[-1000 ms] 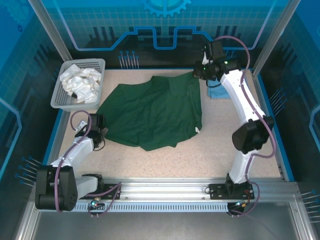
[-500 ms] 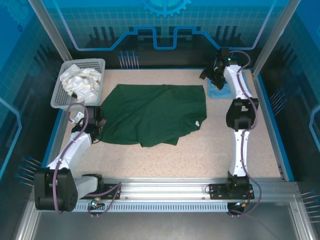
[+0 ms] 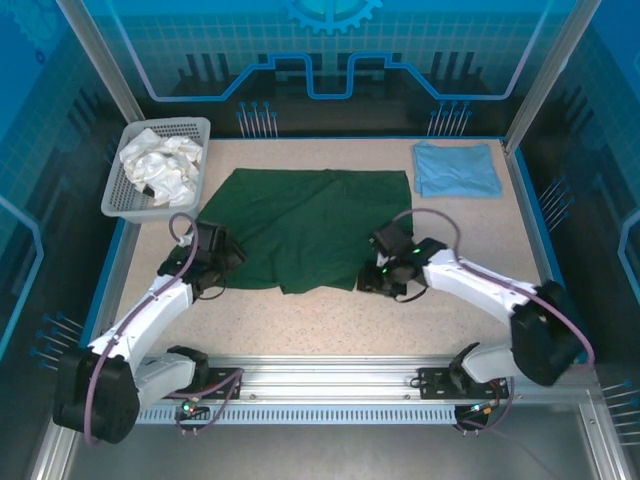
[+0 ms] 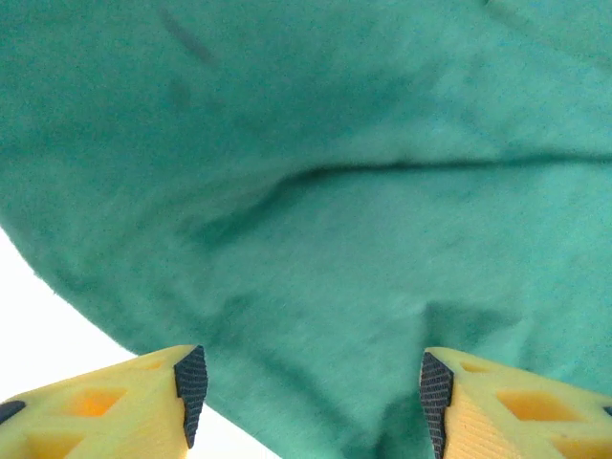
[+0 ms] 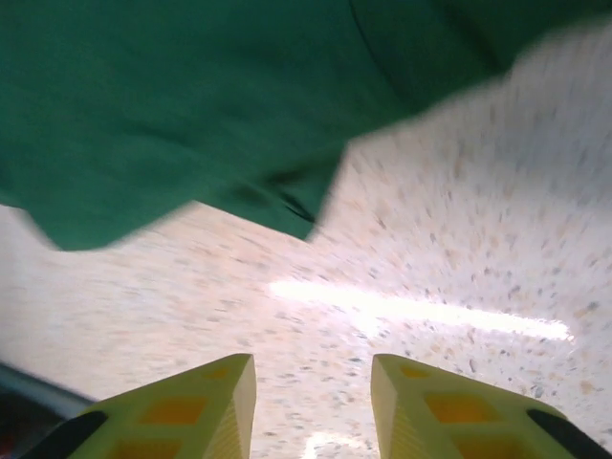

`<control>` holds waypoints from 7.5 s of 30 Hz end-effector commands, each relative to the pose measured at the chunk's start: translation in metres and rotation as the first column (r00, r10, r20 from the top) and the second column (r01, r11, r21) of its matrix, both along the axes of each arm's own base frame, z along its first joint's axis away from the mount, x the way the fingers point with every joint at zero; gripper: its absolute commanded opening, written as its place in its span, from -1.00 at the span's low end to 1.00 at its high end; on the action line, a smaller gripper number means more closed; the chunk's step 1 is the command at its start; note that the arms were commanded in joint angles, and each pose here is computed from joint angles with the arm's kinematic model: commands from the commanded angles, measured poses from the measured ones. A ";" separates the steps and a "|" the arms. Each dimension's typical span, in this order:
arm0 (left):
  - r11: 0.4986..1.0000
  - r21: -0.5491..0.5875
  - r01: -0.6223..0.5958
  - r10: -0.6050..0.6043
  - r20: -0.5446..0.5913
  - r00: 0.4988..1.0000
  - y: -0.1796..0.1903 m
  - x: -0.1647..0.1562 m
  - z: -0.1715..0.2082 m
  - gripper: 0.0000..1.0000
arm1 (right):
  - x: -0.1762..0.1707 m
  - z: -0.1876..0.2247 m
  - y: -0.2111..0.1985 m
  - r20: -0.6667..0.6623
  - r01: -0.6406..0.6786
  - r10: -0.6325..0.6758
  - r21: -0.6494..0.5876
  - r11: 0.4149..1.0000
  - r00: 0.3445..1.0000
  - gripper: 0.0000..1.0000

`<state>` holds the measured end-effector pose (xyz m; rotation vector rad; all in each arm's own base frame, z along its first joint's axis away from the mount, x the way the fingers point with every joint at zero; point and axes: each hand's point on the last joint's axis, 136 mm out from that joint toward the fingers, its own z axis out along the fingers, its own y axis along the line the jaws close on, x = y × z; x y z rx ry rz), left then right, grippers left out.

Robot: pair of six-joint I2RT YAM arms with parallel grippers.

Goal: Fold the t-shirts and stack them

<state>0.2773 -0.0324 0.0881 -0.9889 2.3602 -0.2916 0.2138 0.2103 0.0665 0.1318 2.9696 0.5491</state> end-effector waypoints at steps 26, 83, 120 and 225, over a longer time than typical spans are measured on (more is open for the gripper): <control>0.968 -0.148 -0.203 0.193 -0.074 0.978 0.041 0.016 -0.062 -0.32 | 0.033 -0.040 0.018 0.008 0.012 -0.010 -0.246 0.969 1.000 -1.00; 0.786 -0.337 0.519 -0.521 0.091 0.849 -0.293 -0.023 -0.020 0.03 | 0.129 0.049 -0.119 0.004 0.313 -0.315 0.122 0.942 0.949 0.29; 0.831 -0.066 0.552 -0.553 0.008 0.833 -0.280 0.001 -0.023 -0.94 | 0.056 -0.021 -0.079 -0.108 0.143 -0.138 0.036 0.989 0.984 -0.85; 0.826 -0.308 -0.472 0.415 -0.234 0.879 0.102 -0.020 -0.070 0.18 | -0.082 -0.033 -0.051 -0.134 0.099 -0.091 0.059 0.993 0.987 0.30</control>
